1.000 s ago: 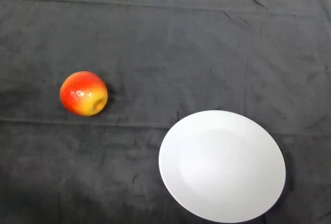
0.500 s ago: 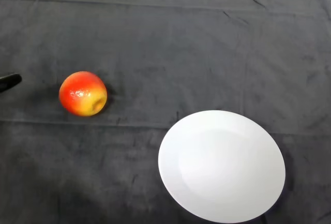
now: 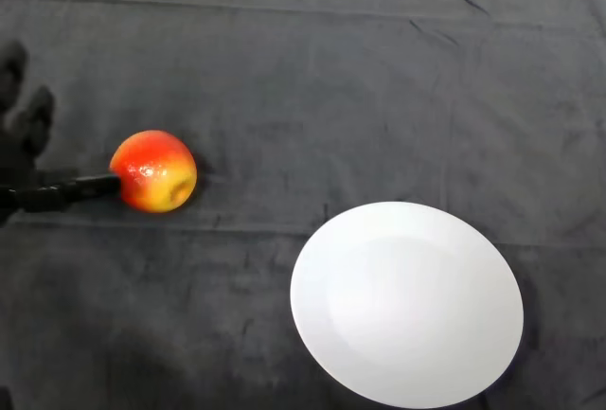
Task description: Move the apple to the plate
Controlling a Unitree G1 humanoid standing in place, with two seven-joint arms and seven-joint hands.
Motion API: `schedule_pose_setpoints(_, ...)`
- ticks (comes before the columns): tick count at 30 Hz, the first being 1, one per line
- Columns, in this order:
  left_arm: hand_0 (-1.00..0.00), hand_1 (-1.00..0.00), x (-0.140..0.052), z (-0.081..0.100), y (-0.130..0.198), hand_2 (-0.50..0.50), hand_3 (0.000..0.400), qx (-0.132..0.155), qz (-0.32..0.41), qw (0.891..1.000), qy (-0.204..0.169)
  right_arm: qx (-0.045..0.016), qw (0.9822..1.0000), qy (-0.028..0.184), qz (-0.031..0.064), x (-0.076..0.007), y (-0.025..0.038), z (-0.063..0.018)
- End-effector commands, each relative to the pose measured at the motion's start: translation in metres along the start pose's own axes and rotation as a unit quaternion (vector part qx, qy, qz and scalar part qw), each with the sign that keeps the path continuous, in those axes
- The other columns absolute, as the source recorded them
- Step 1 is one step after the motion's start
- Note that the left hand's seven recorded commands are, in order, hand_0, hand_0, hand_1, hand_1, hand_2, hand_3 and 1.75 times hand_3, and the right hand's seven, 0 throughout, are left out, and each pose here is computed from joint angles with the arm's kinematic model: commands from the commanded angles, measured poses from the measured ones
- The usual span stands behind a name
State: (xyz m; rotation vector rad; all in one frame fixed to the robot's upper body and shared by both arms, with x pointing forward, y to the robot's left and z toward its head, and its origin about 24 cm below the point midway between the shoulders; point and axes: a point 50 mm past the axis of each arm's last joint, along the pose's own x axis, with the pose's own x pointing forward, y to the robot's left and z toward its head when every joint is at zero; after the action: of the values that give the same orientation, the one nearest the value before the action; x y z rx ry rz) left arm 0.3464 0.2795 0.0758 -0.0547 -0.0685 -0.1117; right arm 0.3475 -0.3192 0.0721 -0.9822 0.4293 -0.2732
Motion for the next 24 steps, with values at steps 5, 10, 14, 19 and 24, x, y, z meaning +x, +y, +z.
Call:
schedule_pose_setpoints(5, 0.0, 0.0, 0.011, -0.004, -0.026, 0.0, 0.0, 0.028, -0.064, 0.997, 0.018, -0.0004, 0.9997, 0.021, 0.0091, -0.0025, 0.0058, -0.0131)
schedule_pose_setpoints(10, 0.0, 0.0, 0.012, -0.008, -0.035, 0.0, 0.0, 0.053, -0.103, 0.993, 0.031, -0.0006, 0.9997, 0.021, 0.009, -0.0025, 0.0058, -0.0131)
schedule_pose_setpoints(14, 0.0, 0.0, 0.011, -0.012, -0.041, 0.0, 0.0, 0.071, -0.127, 0.989, 0.039, -0.0007, 0.9997, 0.021, 0.009, -0.0025, 0.0058, -0.0131)
schedule_pose_setpoints(19, 0.0, 0.0, 0.009, -0.017, -0.046, 0.0, 0.0, 0.091, -0.146, 0.984, 0.05, -0.0009, 0.9997, 0.021, 0.0089, -0.0025, 0.0058, -0.0131)
schedule_pose_setpoints(24, 0.0, 0.0, 0.009, -0.021, -0.052, 0.0, 0.0, 0.108, -0.158, 0.98, 0.058, -0.0009, 0.9997, 0.021, 0.0089, -0.0025, 0.0058, -0.0131)
